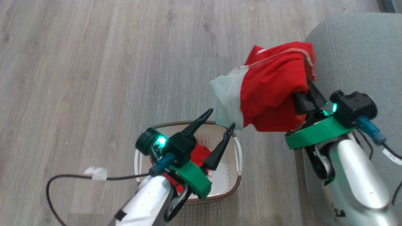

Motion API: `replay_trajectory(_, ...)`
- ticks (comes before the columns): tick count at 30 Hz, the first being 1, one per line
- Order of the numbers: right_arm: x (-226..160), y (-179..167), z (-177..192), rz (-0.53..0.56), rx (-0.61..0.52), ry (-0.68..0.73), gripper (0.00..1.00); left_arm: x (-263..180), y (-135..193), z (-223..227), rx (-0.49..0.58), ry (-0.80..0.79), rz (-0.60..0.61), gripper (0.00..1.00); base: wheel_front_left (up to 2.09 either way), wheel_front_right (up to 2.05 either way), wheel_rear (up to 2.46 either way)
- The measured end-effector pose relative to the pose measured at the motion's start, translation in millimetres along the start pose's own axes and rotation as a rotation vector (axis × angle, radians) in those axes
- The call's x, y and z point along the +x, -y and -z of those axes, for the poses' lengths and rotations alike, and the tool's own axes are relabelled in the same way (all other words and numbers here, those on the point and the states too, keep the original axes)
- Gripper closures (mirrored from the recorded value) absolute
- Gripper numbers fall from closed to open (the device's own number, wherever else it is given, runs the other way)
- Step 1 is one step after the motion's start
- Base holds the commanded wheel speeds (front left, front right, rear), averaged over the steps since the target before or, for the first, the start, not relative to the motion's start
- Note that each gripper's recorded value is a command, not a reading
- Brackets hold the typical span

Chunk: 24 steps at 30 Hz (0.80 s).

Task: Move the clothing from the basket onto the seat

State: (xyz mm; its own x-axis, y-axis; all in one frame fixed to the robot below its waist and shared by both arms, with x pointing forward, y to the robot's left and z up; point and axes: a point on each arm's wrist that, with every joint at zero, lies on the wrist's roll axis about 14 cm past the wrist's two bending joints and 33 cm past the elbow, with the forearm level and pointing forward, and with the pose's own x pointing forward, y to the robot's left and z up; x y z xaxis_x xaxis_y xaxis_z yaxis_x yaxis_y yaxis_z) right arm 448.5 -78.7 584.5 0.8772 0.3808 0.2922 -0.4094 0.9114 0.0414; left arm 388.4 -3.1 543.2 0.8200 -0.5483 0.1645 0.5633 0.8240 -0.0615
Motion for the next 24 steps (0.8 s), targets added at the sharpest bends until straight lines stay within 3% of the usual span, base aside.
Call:
replay_trajectory(15,-41.2,57.4,8.6,0.196,-0.007,-0.043,1.00,-27.0,15.4,20.7,-0.037,-0.058,0.036,0.00,0.00,0.00,0.00)
replay_trajectory(24,-69.3,72.7,26.4,0.281,0.016,-0.103,1.00,-38.7,24.8,34.4,-0.106,-0.094,0.036,0.00,0.00,0.00,0.00)
